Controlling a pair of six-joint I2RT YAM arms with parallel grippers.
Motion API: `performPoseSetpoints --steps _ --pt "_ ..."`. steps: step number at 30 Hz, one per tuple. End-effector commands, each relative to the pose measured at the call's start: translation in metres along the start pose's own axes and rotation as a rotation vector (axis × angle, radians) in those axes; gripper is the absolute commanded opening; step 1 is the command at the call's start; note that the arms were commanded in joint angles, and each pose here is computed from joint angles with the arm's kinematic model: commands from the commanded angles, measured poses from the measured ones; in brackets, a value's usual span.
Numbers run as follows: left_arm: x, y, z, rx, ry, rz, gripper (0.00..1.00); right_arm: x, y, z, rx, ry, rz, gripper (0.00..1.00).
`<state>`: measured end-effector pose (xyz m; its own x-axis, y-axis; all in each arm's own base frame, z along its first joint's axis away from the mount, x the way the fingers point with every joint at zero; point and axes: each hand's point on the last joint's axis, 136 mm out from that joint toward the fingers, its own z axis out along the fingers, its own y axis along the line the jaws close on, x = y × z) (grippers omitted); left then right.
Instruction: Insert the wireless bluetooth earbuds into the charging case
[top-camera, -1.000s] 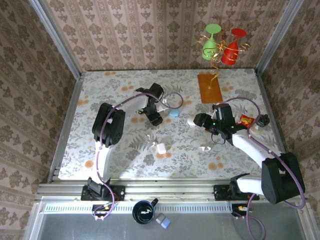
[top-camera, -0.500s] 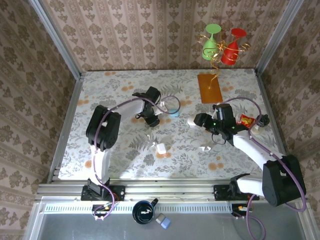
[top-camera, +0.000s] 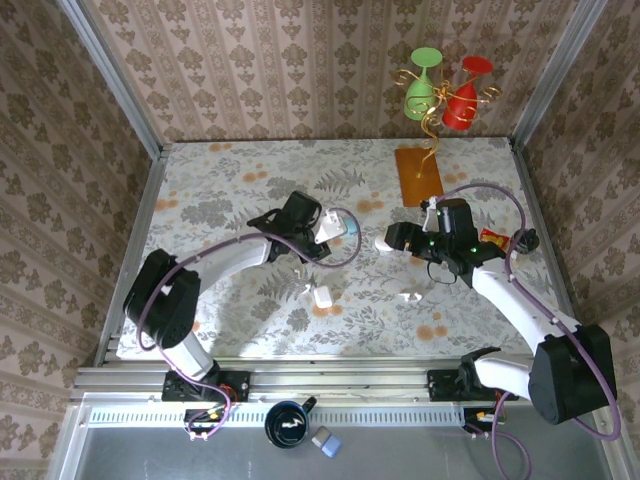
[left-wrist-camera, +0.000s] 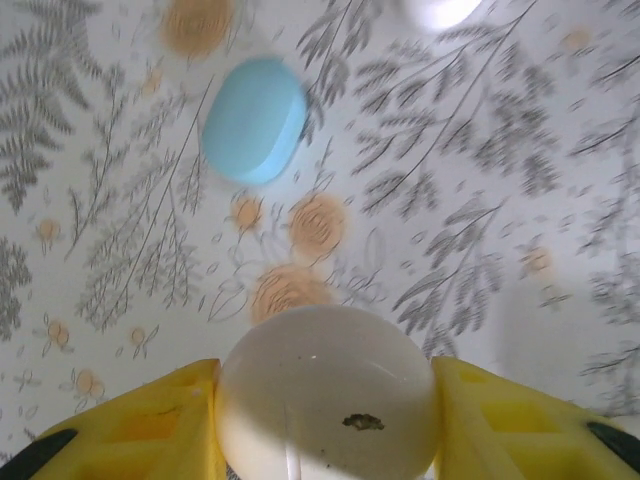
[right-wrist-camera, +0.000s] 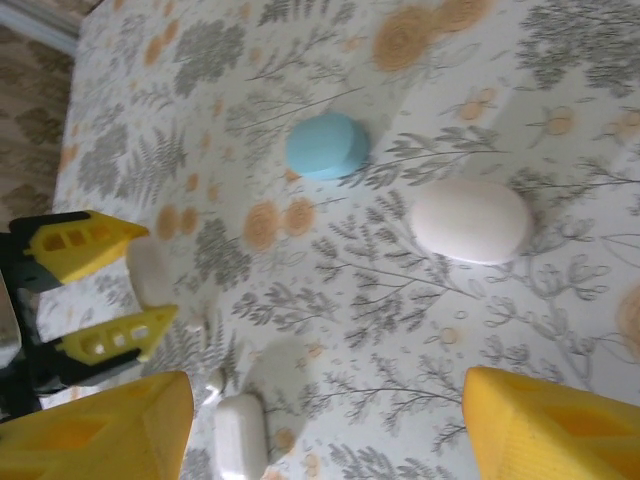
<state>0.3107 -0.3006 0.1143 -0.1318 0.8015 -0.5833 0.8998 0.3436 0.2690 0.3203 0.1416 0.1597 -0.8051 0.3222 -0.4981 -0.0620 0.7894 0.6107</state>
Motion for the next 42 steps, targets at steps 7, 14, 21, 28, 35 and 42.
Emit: performPoseSetpoints --steps 7,14,21,28,35,42 --pt "-0.046 -0.052 -0.041 0.104 -0.289 0.147 0.40 0.019 0.049 0.008 -0.236 0.185 -0.018 0.69" --pt "-0.054 -0.070 -0.041 0.126 -0.333 0.206 0.40 0.033 0.078 0.019 -0.290 0.262 -0.090 0.68" --pt "-0.060 -0.073 -0.045 0.120 -0.361 0.220 0.40 0.050 0.087 0.043 -0.275 0.342 -0.089 0.65" --pt "-0.058 -0.071 -0.044 0.104 -0.348 0.214 0.40 0.059 0.087 0.055 -0.283 0.388 -0.074 0.54" --pt "-0.055 -0.069 -0.043 0.091 -0.338 0.201 0.40 0.062 0.087 0.060 -0.297 0.404 -0.057 0.31" --pt "-0.056 -0.063 -0.042 0.069 -0.339 0.155 0.47 0.055 0.093 0.056 -0.334 0.360 -0.081 0.14"
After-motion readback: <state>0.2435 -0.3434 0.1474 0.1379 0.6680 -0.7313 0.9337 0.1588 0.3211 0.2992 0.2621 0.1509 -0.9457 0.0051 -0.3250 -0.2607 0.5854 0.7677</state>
